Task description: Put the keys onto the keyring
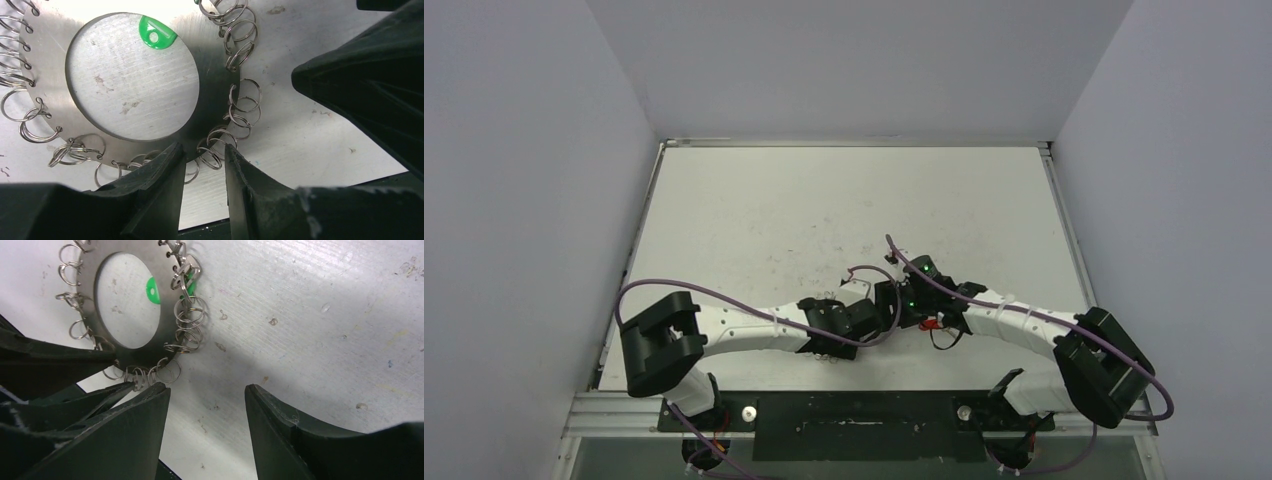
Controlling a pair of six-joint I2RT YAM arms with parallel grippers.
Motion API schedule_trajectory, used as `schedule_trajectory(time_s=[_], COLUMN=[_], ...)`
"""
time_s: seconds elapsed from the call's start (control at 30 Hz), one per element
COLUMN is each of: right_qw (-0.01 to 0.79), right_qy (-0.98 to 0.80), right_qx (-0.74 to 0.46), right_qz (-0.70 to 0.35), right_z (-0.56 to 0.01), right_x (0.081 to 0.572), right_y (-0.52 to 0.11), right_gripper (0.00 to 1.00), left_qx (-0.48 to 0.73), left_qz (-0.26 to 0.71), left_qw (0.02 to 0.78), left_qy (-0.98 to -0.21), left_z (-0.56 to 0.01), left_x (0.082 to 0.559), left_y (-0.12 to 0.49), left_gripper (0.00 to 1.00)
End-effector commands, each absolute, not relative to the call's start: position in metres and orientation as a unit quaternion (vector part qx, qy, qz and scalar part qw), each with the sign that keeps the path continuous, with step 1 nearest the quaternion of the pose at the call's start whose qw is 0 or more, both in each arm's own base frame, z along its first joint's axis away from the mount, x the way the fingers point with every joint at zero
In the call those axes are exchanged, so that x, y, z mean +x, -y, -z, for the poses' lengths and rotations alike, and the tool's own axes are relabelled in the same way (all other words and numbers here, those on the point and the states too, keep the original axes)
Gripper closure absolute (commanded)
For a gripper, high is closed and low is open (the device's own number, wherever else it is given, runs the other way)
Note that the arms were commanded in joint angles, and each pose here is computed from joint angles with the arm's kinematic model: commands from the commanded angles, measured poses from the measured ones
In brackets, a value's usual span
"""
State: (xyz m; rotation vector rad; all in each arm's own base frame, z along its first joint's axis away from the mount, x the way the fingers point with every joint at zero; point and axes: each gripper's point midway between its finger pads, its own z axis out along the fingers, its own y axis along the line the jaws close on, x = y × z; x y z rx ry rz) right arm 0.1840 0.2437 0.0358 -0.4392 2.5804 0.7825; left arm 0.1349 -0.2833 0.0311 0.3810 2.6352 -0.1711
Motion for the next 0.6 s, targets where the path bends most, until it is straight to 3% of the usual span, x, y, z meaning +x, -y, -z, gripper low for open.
schedule_trajectory(time_s=[0.0, 0.3, 0.57], right_qw=[0.227, 0.229, 0.220], right_qy=[-0.913, -0.903, -0.894], right_qx=[-0.147, -0.162, -0.180], right_qz=[-0.305, -0.326, -0.347], right_z=[-0.057, -0.074, -0.085], right_x=[0.187, 0.165, 0.145], right_y=[-0.250, -0.282, -0.323], right_gripper=[0.43, 0.47, 0.55], left_qx=[0.137, 0.069, -0.047], left_qz=[0.094, 0.195, 0.278], left_qw=[0.255, 0.262, 0.287], left_qy=[-0.953, -0.943, -0.916], left_z=[-0.056, -0.077, -0.097], left_x=[0.140, 0.157, 0.175], left_y=[0.292, 0.273, 0.217], left_gripper=[0.65, 0.56, 0.51])
